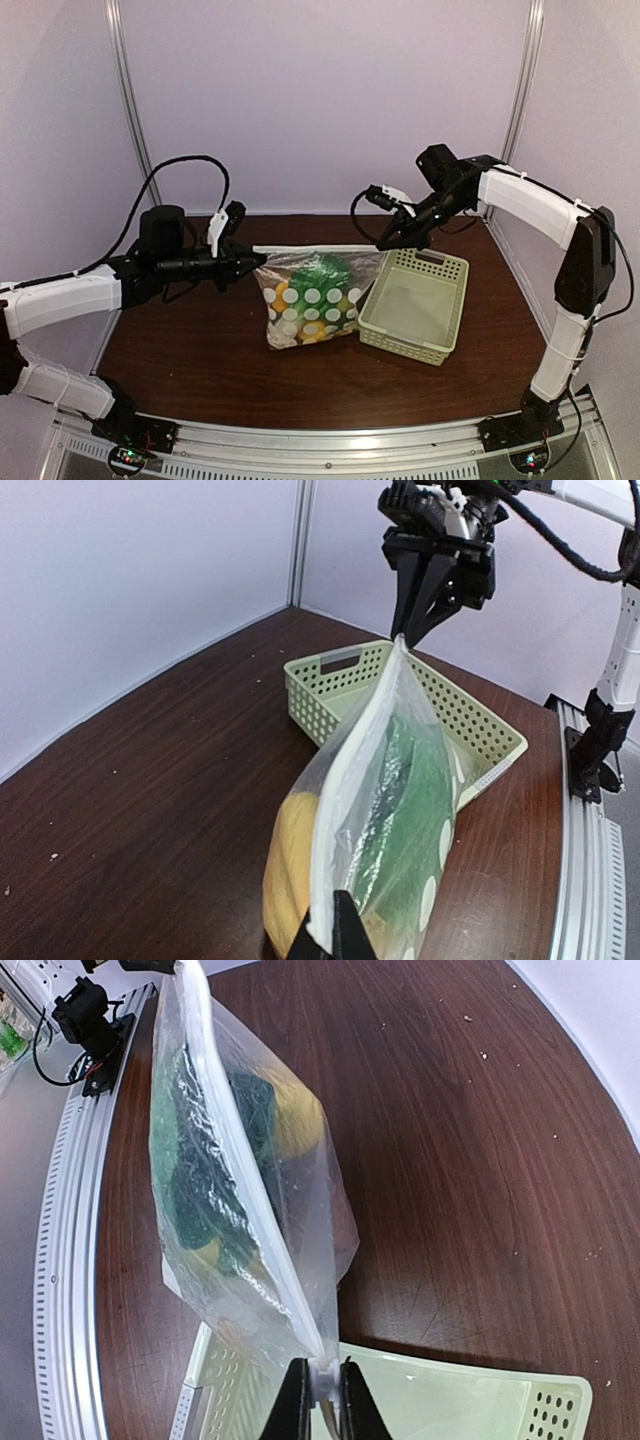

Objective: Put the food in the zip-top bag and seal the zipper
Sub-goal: Zip the zipper on the zipper food storage bag, then place the zipper food storage bag at the center of the board.

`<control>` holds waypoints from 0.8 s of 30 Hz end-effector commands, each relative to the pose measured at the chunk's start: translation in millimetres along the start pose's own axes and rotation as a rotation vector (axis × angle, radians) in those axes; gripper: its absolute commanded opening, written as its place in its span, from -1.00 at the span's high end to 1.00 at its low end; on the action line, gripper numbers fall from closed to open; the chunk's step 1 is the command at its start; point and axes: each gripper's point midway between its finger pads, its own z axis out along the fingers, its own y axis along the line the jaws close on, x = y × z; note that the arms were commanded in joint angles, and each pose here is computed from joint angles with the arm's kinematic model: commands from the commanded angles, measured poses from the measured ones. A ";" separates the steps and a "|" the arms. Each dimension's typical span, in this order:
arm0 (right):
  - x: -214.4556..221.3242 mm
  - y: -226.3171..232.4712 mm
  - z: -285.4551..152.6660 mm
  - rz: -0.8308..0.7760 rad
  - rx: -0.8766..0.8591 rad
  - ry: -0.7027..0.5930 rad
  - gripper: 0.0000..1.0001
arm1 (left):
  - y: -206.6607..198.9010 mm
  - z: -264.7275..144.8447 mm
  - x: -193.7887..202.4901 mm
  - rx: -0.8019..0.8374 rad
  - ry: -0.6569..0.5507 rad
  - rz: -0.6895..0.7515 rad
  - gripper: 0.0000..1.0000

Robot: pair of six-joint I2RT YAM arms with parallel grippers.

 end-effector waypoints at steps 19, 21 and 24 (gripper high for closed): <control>-47.2 1.2 44.9 -0.180 0.083 -0.029 0.85 | 54.6 16.9 -6.5 -0.027 -0.007 0.037 0.82; -23.2 40.1 64.5 -0.261 0.042 0.044 0.73 | 39.0 3.0 5.9 0.002 0.021 -0.002 0.58; 6.4 93.2 76.4 -0.329 -0.038 0.139 0.40 | 12.9 -23.8 13.6 0.032 0.028 -0.021 0.20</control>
